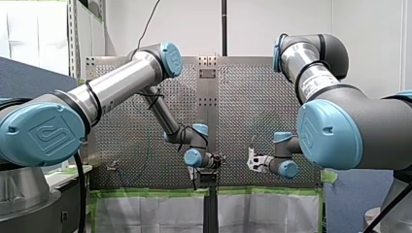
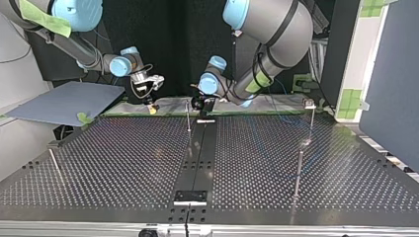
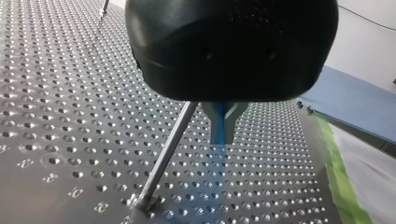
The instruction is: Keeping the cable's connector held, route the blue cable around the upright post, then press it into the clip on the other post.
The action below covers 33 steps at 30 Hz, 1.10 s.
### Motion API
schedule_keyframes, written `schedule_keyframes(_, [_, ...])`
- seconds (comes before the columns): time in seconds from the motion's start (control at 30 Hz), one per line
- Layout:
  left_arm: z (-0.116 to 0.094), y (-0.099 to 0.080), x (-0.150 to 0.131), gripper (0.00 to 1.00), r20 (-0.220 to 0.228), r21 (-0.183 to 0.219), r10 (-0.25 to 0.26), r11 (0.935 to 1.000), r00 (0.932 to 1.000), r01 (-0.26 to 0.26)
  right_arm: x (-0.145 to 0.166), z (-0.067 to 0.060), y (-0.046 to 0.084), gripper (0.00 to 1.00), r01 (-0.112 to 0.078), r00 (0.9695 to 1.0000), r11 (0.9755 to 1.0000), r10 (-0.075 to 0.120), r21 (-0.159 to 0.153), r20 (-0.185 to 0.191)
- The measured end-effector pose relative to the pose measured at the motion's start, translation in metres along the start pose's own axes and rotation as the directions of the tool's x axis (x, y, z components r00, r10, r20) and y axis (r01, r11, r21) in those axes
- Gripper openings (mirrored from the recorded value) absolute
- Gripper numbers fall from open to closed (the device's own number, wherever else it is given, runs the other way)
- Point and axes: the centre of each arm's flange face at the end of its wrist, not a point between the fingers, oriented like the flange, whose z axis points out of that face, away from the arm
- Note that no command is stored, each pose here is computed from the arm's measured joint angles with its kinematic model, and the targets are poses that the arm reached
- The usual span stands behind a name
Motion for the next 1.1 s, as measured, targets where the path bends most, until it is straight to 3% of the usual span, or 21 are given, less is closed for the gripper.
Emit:
schedule_keyframes(0.5, [0.010,0.017,-0.017,0.00,0.022,-0.013,-0.020,0.9997,0.9996,0.021,0.012,0.013,0.009,0.00,0.009,0.9999,0.9999,-0.009,-0.005,-0.014])
schedule_keyframes(0.8, [0.015,0.026,-0.027,0.00,0.044,-0.038,-0.009,0.9992,0.9990,0.010,0.027,0.029,0.018,0.00,0.013,0.9995,0.9999,-0.013,-0.006,-0.030])
schedule_keyframes(1.1, [0.022,0.028,-0.039,0.00,0.080,-0.073,0.010,0.9973,0.9967,-0.004,0.032,0.033,0.026,0.00,0.014,0.9991,0.9998,-0.015,-0.013,-0.040])
